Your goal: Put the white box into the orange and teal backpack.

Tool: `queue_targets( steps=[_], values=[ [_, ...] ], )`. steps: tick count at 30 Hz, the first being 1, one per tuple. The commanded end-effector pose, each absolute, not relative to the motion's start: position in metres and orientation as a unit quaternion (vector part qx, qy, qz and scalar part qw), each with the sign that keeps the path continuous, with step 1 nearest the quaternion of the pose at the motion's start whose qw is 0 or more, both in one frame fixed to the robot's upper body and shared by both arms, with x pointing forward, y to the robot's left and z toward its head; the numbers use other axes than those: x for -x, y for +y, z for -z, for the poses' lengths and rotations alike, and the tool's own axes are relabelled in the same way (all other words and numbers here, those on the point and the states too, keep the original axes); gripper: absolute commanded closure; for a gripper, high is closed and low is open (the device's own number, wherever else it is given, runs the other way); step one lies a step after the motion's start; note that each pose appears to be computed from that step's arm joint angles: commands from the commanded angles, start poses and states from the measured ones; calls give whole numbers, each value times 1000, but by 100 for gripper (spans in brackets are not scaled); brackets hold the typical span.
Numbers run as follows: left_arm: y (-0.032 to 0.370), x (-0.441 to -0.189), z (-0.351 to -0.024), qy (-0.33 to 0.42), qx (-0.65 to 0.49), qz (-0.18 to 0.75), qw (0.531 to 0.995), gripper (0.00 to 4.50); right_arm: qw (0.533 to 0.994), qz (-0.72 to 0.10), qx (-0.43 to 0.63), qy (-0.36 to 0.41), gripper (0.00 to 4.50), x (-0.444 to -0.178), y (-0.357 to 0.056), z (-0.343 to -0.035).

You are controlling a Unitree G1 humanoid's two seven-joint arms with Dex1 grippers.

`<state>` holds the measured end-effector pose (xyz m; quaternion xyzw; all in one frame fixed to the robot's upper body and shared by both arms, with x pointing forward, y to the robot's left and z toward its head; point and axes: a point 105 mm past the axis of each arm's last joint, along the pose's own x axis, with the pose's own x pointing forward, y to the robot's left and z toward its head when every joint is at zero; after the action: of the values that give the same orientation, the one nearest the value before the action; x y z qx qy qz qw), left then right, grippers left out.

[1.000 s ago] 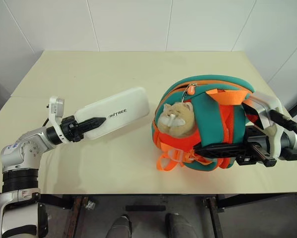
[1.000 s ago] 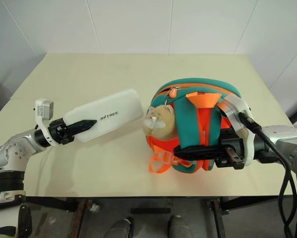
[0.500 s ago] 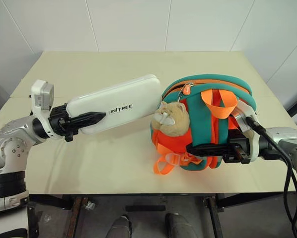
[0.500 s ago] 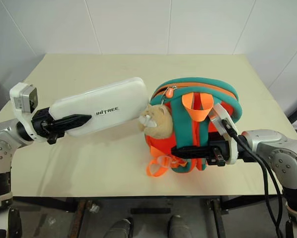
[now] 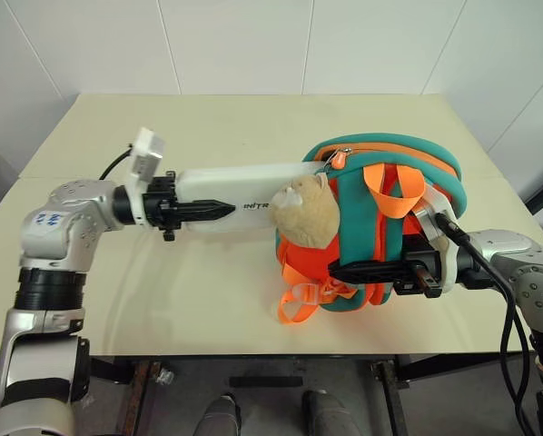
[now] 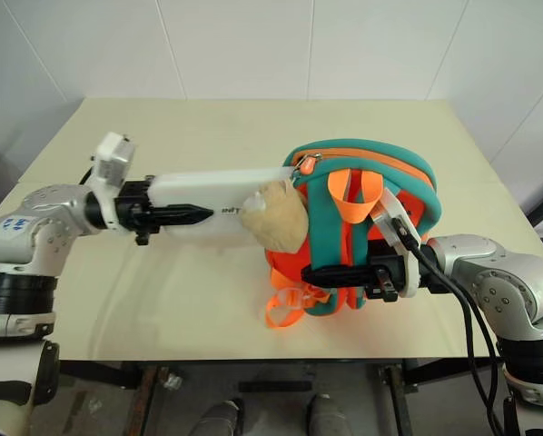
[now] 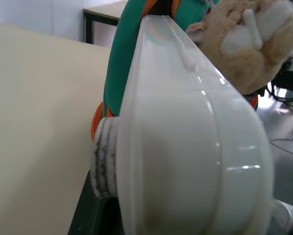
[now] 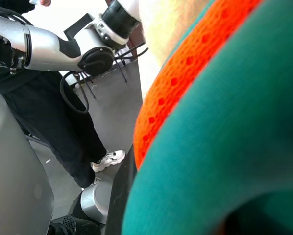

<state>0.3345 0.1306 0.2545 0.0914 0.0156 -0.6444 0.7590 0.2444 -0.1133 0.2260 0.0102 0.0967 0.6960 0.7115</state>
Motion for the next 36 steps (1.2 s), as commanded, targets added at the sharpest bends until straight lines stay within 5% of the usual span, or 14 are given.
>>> queue_targets(
  steps=[1,12,18,25,36],
  values=[
    [115,-341,-256,24,-158,654,740,332,706,-704,4,74,446,-239,-110,-232],
    [40,-364,-286,-7,-222,707,672,332,706,-705,13,63,446,-241,-105,-232],
    [5,-352,-280,-31,-218,748,627,332,709,-703,14,58,446,-240,-103,-230],
    [-6,-358,-270,-12,-194,734,650,332,714,-698,13,53,446,-241,-101,-230],
    [42,-361,-278,-22,-202,715,669,4,718,-694,9,52,450,-244,-101,-228]
  ],
)
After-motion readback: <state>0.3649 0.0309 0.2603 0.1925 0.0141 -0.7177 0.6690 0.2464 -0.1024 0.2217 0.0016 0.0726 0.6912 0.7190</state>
